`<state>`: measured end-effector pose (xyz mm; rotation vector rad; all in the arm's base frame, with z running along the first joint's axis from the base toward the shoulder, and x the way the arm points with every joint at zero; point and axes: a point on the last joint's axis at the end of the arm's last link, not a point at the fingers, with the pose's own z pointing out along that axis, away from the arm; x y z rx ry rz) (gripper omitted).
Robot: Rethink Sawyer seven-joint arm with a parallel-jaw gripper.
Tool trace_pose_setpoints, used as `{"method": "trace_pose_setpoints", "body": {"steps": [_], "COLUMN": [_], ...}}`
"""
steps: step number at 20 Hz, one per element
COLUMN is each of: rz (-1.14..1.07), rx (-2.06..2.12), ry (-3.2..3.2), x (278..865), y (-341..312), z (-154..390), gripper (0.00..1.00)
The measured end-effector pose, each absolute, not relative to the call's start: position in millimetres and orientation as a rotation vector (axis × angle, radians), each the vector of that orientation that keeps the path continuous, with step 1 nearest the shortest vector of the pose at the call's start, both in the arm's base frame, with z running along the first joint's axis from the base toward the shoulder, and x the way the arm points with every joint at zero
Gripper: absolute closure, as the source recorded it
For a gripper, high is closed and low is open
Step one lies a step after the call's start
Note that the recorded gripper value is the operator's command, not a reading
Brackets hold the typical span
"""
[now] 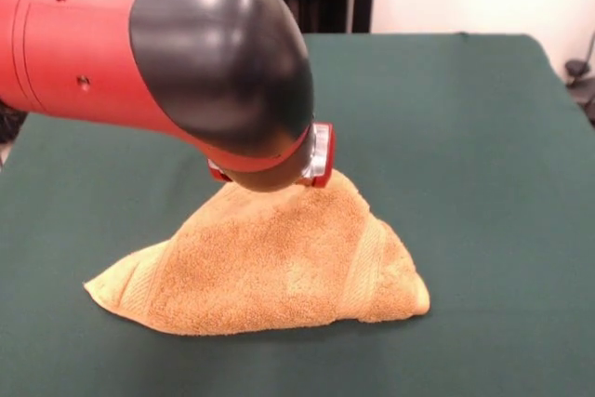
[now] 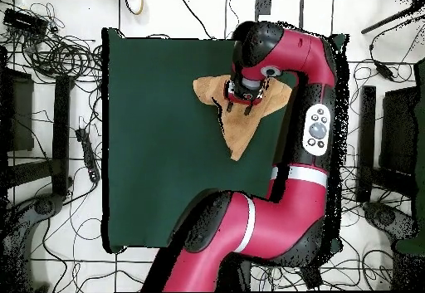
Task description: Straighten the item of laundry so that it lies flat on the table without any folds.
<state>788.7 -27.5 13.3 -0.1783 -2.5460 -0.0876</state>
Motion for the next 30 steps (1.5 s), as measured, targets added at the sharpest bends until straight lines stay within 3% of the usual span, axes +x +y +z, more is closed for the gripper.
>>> {"method": "trace_pose_setpoints", "body": {"steps": [12, 30], "rz": [-0.076, -0.075], "rx": [-0.167, -0.158], "ry": [-2.605, -2.587], "x": [795.5, 786.4], "y": [-26.0, -23.7], "z": [28.8, 9.4], "gripper": [0.00, 0.00]}}
